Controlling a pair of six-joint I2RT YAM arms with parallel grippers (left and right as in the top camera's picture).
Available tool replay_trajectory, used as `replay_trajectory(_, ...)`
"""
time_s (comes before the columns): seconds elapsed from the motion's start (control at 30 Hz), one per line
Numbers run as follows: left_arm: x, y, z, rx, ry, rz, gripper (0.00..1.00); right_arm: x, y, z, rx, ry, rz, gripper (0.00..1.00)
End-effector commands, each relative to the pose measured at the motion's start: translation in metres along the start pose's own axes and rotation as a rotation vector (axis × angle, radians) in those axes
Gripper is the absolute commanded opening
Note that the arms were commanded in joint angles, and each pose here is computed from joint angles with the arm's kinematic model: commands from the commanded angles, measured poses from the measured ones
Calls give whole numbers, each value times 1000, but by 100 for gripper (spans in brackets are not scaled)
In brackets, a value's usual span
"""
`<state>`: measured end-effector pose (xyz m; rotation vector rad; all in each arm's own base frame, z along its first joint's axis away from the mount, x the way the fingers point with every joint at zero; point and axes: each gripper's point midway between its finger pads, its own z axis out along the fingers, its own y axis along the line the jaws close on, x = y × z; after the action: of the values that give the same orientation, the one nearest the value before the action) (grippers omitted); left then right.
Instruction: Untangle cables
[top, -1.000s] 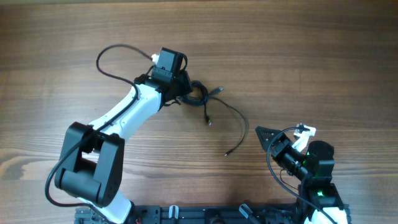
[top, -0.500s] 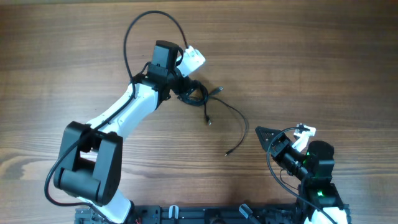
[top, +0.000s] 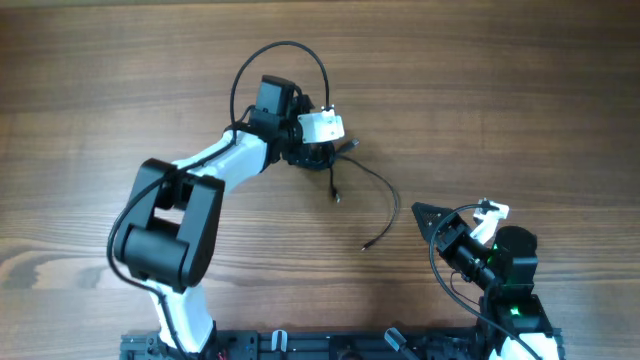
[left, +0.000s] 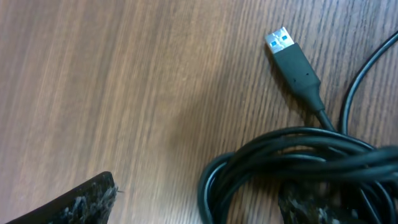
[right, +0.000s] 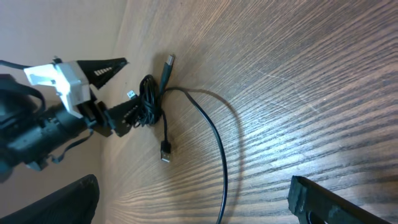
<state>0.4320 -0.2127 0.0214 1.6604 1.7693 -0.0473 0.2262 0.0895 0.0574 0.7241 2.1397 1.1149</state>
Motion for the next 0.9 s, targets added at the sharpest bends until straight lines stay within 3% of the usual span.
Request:
replay_trajectory(0.0,0,-25,20,84,-50,20,84,-4,-4,0,22,-24,-19,100)
replay_trajectory(0.07,-1,-35,26,112,-54,24,73,-4,-4,0,23,-25,-19,100)
replay_trajectory(0.1,-3,-39,28,119,-56,29,63,-4,-4,0,23,-25,-19,100)
replay_trajectory(0.17,-11,-40,30,115,-68,24,19,-4,-4,0,22,-24,-19,100)
replay_trajectory(0.2,-16,-36,31,95,-77,-5,4,-4,-4,0,22,-24,-19,98)
replay_trajectory(0.3,-21,-18,31,21,-79,-130,4,-3,-4,0,19,-20,-18,94)
replay_trajectory(0.47,-2,21,16,-183,39,-445,4,-1,-2,0,9,-6,-19,94)
replay_trajectory(0.57,14,53,-17,-407,83,-880,4,-1,-2,0,9,-6,-19,93)
replay_trajectory(0.67,11,64,-44,-492,39,-1156,4,0,-1,0,6,-1,-19,92)
replay_trajectory(0.77,15,37,-67,-470,44,-1684,4,4,1,0,-8,19,-21,93)
replay_trajectory(0.8,15,19,-69,-431,91,-1803,4,5,2,0,-15,27,-25,93)
replay_trajectory(0.87,13,-7,-67,-354,171,-1895,4,7,4,0,-25,41,-62,93)
